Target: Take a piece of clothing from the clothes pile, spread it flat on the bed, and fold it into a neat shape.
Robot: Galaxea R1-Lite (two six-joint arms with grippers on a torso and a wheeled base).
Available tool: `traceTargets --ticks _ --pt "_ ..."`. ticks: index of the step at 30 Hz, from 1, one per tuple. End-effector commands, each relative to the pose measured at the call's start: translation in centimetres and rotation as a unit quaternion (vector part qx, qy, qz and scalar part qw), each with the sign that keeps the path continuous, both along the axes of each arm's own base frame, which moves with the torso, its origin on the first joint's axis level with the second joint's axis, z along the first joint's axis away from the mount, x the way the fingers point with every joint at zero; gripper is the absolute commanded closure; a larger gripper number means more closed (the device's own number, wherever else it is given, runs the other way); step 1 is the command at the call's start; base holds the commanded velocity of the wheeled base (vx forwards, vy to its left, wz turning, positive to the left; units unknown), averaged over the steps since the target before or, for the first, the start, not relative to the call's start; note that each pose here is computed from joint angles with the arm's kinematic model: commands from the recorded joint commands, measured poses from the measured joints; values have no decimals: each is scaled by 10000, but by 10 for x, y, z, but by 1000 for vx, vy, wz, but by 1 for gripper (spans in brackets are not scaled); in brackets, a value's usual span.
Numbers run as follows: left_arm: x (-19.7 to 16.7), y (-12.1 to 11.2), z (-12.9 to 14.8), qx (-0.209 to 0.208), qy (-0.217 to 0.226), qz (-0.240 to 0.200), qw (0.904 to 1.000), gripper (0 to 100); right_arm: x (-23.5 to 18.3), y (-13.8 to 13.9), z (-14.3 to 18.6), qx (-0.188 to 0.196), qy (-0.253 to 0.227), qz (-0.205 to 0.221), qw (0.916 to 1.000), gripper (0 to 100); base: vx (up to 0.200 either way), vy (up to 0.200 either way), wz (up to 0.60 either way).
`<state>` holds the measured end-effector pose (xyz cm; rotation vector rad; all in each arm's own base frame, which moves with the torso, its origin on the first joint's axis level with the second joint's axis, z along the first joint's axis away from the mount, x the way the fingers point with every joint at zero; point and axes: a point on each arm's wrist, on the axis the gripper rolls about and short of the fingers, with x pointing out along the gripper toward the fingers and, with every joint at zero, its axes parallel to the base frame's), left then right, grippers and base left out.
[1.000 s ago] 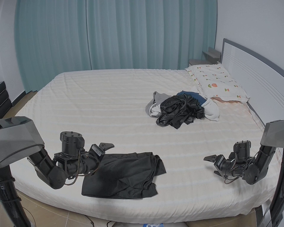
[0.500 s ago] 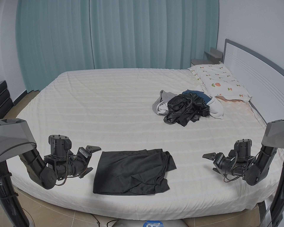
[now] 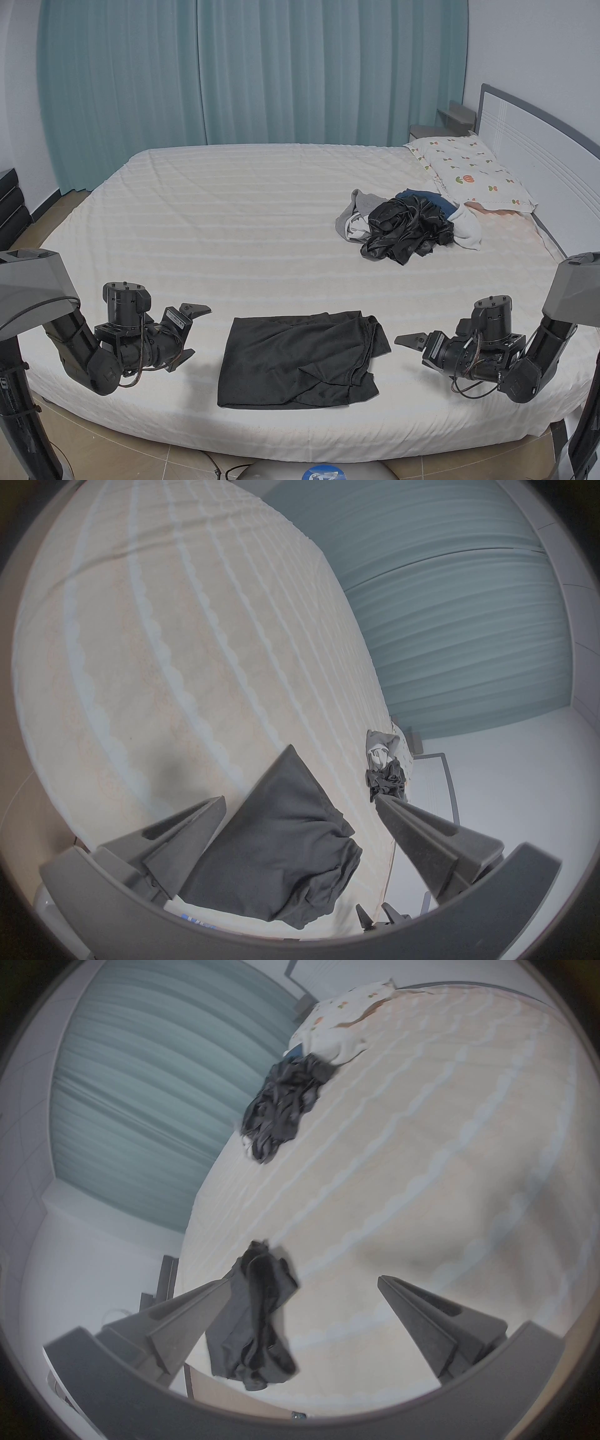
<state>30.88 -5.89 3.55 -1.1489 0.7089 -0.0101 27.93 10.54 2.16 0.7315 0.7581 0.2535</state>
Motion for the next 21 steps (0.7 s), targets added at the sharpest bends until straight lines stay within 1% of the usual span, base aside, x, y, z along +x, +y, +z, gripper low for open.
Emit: traceTargets --ticks 1,8,13,15,17,21 --pt "0 0 -2 -32 42 -61 10000 0 2 25 -5 -124 28 325 9994 0 0 200 0" --pt "3 6 -3 -44 30 43 10000 0 8 44 -17 -207 46 497 9985 0 0 200 0" --pt "5 8 -4 -45 30 74 10000 0 14 50 -22 -220 27 555 9982 0 0 200 0" --pt "5 8 -5 -35 50 70 10000 0 14 51 -25 -297 19 603 9977 0 0 200 0" --pt "5 8 -7 -26 80 77 9999 0 16 51 -27 -368 -2 636 9973 0 0 0 0" --pt "5 8 -7 -19 85 73 9999 0 16 51 -30 -522 -29 565 9970 0 0 0 0"
